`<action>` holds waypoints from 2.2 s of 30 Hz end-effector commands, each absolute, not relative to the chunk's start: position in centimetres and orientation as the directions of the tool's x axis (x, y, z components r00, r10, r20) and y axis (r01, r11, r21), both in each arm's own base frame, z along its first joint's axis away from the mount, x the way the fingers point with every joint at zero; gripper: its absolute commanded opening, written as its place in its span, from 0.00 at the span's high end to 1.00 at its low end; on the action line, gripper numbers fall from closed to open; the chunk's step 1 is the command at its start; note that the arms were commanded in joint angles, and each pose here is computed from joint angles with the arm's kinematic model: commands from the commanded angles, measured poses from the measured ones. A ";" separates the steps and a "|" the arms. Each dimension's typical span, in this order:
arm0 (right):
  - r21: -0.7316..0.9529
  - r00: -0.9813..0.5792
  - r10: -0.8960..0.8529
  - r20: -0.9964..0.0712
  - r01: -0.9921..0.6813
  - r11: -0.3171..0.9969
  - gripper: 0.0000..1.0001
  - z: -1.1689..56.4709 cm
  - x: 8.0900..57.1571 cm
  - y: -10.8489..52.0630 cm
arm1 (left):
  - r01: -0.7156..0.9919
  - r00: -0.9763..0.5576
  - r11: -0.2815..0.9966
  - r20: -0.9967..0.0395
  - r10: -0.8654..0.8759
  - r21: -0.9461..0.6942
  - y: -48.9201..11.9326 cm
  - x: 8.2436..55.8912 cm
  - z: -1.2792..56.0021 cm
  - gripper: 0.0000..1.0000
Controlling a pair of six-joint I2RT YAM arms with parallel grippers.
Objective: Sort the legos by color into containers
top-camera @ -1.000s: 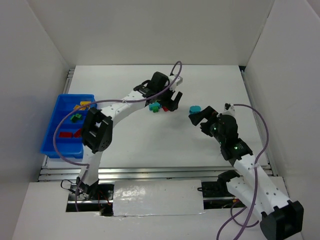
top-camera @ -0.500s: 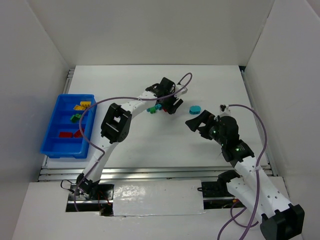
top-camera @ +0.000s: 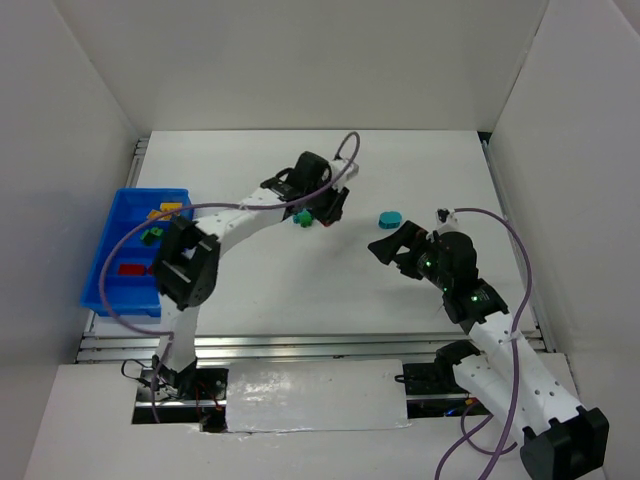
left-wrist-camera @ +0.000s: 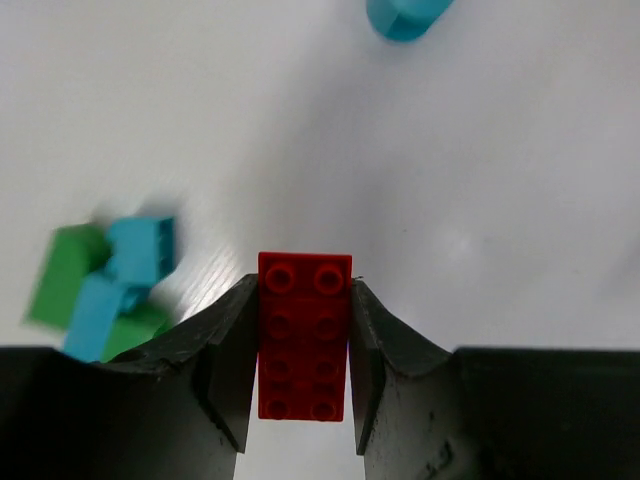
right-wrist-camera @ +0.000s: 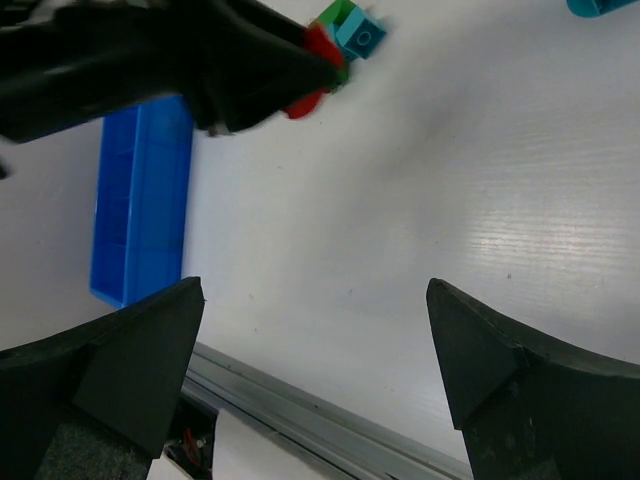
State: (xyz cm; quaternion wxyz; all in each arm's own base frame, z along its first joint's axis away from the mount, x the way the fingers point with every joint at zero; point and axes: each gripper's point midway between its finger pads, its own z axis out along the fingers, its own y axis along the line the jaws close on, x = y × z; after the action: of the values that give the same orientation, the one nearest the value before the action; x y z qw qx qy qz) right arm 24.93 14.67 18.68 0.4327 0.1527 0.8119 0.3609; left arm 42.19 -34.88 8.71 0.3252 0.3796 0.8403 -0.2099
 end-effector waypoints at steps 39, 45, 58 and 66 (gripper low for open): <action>0.723 -0.672 0.459 -0.581 -0.166 0.671 0.00 18.2 24.8 17.2 | -0.980 0.100 0.049 -0.686 -0.721 -0.194 16.8 30.4 13.2 0.81; 0.727 -0.697 0.443 -0.564 -0.165 0.666 0.00 17.5 24.8 17.6 | -0.979 0.131 0.017 -0.689 -0.713 -0.204 16.9 29.5 12.5 0.44; 0.683 -0.677 0.473 -0.564 -0.060 0.728 0.00 15.3 26.4 16.2 | -0.963 0.087 0.116 -0.688 -0.720 -0.243 15.6 30.4 14.4 0.07; 0.448 -0.665 0.468 -0.582 0.217 0.867 0.00 13.4 32.6 11.9 | -0.579 -0.239 0.736 -0.790 -0.565 -0.351 2.4 38.7 23.3 0.01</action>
State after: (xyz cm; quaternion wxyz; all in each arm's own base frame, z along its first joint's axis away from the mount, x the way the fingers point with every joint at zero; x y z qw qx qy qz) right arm 29.32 14.54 11.87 0.3281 0.1734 0.8950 0.2474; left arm 35.24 7.03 17.86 0.4269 -0.4884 0.7565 0.0831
